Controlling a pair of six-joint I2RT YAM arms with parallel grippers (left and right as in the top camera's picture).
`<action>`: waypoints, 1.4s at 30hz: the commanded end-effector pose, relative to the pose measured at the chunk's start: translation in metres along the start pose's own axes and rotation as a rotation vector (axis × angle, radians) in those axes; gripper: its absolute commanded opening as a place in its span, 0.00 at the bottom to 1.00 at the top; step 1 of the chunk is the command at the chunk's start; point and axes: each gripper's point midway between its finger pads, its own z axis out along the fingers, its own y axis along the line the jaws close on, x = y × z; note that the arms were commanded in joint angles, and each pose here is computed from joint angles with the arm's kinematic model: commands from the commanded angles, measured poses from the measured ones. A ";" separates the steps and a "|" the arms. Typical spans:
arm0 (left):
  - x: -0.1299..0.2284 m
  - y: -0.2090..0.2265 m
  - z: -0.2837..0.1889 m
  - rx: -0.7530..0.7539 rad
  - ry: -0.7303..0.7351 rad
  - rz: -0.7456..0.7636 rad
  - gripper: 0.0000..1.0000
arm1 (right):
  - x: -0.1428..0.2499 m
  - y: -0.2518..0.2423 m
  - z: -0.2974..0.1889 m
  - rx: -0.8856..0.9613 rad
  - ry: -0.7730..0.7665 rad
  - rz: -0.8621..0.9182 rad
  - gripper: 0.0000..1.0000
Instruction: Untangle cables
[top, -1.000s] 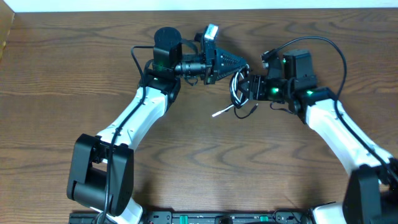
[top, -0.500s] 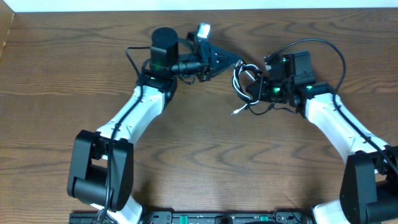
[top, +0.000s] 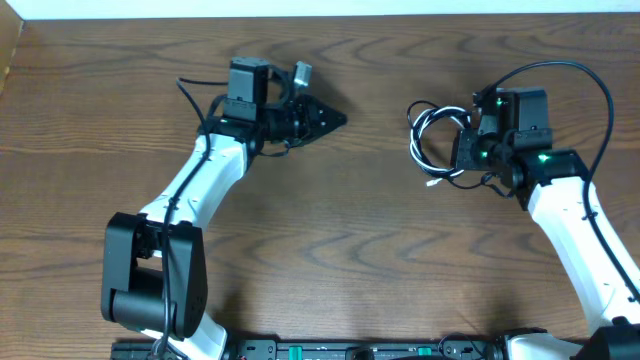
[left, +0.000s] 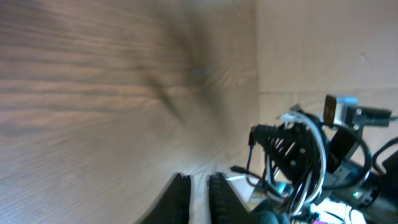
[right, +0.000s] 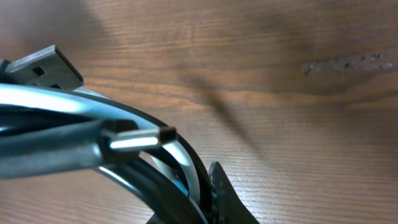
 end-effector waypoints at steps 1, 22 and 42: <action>0.003 -0.027 0.006 0.076 0.014 0.155 0.32 | 0.005 0.001 0.001 0.076 0.009 -0.086 0.01; 0.017 -0.051 0.001 0.225 0.084 0.323 0.66 | 0.037 0.038 0.019 0.250 0.059 -0.373 0.01; 0.069 -0.017 0.039 0.061 0.236 0.228 0.11 | 0.041 0.052 0.023 0.145 0.076 -0.266 0.01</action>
